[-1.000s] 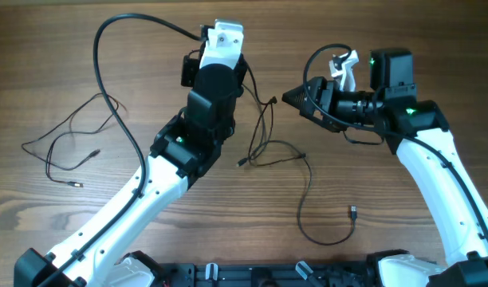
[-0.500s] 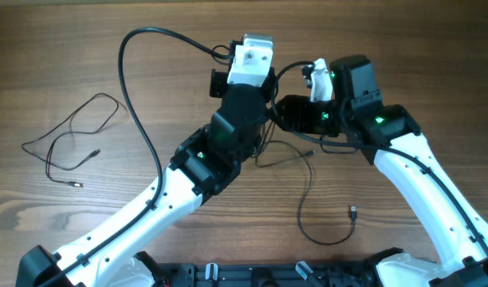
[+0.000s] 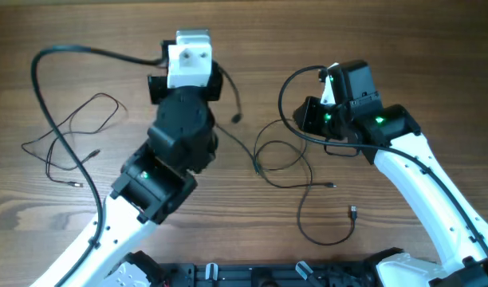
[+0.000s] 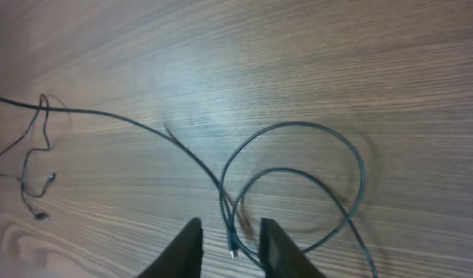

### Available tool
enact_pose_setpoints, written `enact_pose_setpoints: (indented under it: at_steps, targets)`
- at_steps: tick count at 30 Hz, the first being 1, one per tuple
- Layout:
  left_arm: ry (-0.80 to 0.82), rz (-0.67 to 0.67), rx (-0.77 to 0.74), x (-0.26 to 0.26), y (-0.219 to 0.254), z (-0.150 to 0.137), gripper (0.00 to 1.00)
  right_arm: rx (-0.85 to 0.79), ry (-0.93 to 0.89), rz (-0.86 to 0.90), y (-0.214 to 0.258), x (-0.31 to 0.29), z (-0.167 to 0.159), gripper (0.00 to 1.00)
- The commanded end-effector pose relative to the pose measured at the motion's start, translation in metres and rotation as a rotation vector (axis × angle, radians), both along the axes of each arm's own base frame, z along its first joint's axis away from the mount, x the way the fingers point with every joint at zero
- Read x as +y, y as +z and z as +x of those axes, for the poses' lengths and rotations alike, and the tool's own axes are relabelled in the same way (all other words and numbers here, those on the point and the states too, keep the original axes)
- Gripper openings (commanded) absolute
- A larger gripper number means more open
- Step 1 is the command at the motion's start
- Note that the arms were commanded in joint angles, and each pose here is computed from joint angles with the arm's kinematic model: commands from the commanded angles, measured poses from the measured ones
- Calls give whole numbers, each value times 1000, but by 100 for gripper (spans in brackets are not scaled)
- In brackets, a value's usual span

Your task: Untangle cables

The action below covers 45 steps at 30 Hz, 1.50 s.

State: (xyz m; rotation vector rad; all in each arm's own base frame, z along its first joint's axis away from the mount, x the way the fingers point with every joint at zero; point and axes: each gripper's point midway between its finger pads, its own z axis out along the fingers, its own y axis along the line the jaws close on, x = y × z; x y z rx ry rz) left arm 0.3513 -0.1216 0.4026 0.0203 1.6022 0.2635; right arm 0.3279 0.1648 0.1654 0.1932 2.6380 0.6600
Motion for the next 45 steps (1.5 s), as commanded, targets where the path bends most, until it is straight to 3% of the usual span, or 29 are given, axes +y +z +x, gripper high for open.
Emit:
enact_pose_setpoints:
  at_steps: [1,4,5,6,9,16,17,18,19,20,21,25,28,30,33,35,37,41,45]
  targets:
    - [75,-13,99,22,-28,0,20,3,10,30,2,4,1,32]
    - [-52,-74,308,3,-82,-9,61,-1,11,31,3,4,2,45]
    - [-192,-79,419,-19,-104,-17,84,-9,11,34,5,5,3,50]
    - [-247,-72,482,-27,-117,-24,100,-14,11,36,7,5,4,54]
    - [-122,-113,534,-3,-131,-29,100,-62,15,45,22,4,2,64]
    - [268,-329,497,111,-137,-11,100,-113,19,-11,33,-8,-5,68]
    - [315,-302,515,135,-140,-10,77,-113,19,-11,33,-8,-5,68]
    - [342,-284,526,147,-142,-11,70,-113,18,-10,33,-8,-5,68]
    - [369,-263,544,161,-146,-10,77,-113,18,-11,34,-8,-5,68]
    - [388,-249,567,173,-151,-10,93,-116,17,-11,34,-8,-4,68]
    - [419,-240,597,189,-158,-10,100,-117,16,-12,34,-8,-4,70]
    - [531,-287,737,240,-199,-18,100,-122,2,-31,33,-12,-2,77]
    - [505,-407,878,250,-244,-19,100,-124,4,-35,33,-12,-2,81]
    - [542,-406,906,259,-255,-21,100,-123,4,-34,33,-12,-2,82]
    - [738,-344,881,305,-257,-33,100,-110,4,-40,30,-13,-5,84]
    - [901,-487,809,333,-264,-48,100,-113,12,-45,30,-13,-5,85]
    - [902,-642,815,338,-281,-54,100,-120,13,-42,31,-13,-4,87]
    - [927,-659,816,354,-289,-59,100,-114,13,-44,29,-13,-3,88]
    - [989,-765,760,353,-295,-57,100,-114,13,-44,29,-13,-3,89]
